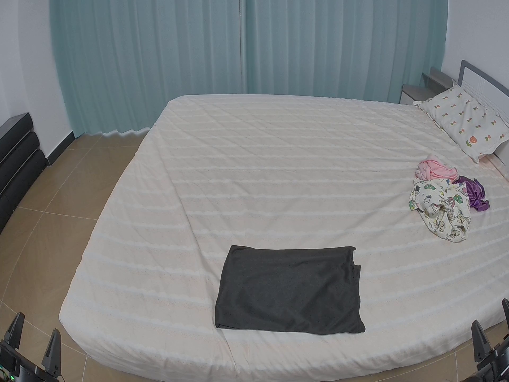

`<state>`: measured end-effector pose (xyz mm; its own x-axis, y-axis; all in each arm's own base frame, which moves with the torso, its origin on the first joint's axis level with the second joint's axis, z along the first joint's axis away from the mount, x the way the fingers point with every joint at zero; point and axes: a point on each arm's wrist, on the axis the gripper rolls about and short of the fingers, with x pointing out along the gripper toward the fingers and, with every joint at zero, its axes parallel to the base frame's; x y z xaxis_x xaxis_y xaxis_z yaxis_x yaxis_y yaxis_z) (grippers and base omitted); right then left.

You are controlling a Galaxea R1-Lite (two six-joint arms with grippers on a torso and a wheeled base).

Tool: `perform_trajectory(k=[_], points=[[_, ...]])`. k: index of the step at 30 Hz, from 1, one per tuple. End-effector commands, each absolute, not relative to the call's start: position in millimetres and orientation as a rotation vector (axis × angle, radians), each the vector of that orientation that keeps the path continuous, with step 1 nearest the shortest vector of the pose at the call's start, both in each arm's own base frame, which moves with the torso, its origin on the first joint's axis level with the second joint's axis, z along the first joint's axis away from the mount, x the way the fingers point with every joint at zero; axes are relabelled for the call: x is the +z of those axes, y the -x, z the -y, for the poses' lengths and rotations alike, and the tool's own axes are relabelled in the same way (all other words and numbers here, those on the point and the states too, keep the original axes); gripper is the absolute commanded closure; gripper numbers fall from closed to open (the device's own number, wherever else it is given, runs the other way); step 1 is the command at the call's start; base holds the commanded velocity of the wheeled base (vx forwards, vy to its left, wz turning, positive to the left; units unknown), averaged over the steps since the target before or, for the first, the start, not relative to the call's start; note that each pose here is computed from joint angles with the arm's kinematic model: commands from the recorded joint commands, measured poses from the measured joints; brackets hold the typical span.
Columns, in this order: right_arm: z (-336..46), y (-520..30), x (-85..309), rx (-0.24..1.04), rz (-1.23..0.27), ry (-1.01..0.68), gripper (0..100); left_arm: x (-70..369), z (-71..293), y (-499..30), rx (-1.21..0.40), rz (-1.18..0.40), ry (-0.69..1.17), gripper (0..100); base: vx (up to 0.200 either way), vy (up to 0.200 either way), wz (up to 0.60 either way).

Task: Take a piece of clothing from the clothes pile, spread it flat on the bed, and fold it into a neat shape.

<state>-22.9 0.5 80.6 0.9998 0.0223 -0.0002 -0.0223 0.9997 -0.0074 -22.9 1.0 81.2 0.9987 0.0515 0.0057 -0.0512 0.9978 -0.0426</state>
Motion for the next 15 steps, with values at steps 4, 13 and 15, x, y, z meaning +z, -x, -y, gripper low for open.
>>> perform_trajectory(k=[4,13,15], points=[[-0.5,22.7,75.4,0.023,-0.003,0.006,0,76.5,-1.0,22.5,0.052,0.001,0.041,0,0.000,0.000,0.00],[-0.5,22.7,75.4,0.023,-0.003,0.003,0,76.5,-1.0,22.5,0.052,0.001,0.043,0,0.000,0.000,0.00],[-0.5,22.7,75.4,0.023,-0.003,0.005,0,76.5,-1.0,22.5,0.052,0.001,0.043,0,0.000,0.000,0.00]])
